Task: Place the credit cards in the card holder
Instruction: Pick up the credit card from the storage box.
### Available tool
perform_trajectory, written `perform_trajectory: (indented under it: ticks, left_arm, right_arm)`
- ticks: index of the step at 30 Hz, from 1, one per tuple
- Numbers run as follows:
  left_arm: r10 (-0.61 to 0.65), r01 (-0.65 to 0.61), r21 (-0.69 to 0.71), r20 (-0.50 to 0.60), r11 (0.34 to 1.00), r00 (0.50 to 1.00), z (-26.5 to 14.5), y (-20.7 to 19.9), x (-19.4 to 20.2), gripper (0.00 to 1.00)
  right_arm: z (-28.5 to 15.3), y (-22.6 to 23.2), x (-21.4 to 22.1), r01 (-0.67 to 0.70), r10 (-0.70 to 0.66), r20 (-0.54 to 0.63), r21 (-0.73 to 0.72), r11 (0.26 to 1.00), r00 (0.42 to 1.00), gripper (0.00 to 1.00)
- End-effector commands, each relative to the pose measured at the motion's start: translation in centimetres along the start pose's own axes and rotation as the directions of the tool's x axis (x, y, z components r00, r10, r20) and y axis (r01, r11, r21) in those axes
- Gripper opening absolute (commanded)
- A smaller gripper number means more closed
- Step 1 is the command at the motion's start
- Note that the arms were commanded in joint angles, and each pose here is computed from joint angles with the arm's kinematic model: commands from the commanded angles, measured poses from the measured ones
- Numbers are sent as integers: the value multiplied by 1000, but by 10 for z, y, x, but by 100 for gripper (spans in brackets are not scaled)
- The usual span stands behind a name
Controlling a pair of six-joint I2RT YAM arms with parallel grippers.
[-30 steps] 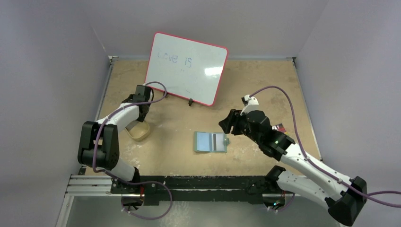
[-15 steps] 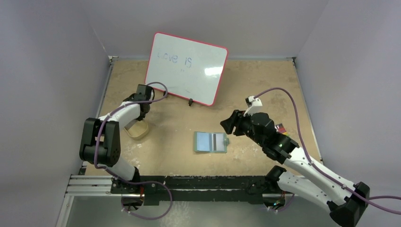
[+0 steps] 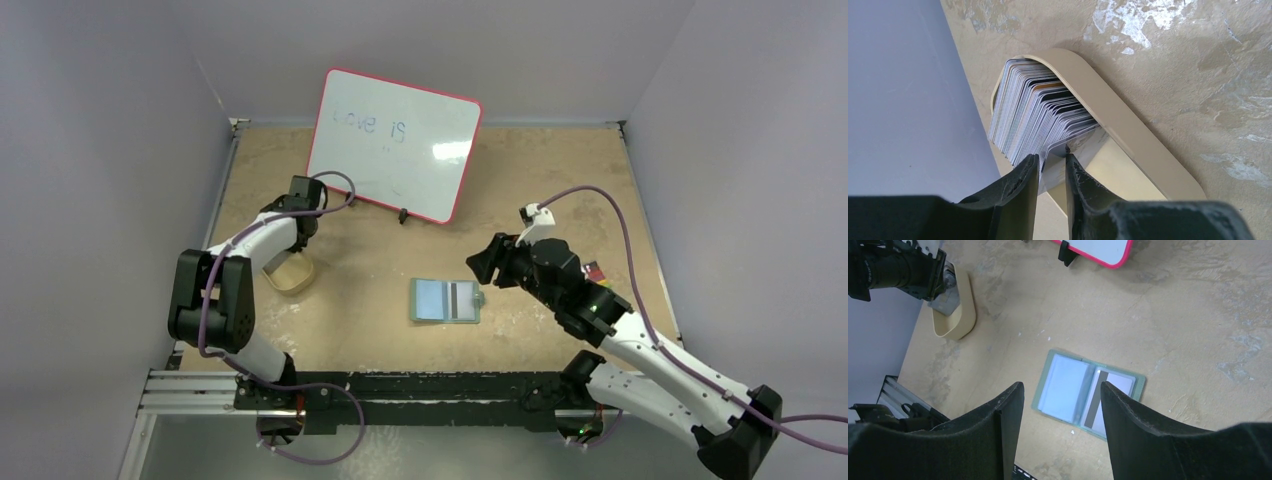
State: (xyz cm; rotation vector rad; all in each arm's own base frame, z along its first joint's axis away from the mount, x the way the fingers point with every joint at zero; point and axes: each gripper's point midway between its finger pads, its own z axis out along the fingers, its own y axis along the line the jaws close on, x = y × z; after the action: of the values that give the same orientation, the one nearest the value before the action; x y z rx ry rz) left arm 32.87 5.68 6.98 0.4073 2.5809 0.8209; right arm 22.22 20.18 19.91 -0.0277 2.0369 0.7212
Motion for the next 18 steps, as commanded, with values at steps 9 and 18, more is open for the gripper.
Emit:
perform_trajectory:
  ticks: [9,18]
  left_arm:
    - [16,-16,2,25,1000,1000,-35,9,-12,5]
    - [-12,9,75,44,997,999,-81,14,-7,0]
  right_arm:
    - [0,7,-14,10,-10,33,-10,1000,999,60]
    - [-7,19,-21,0,3,52,-69,998,999,61]
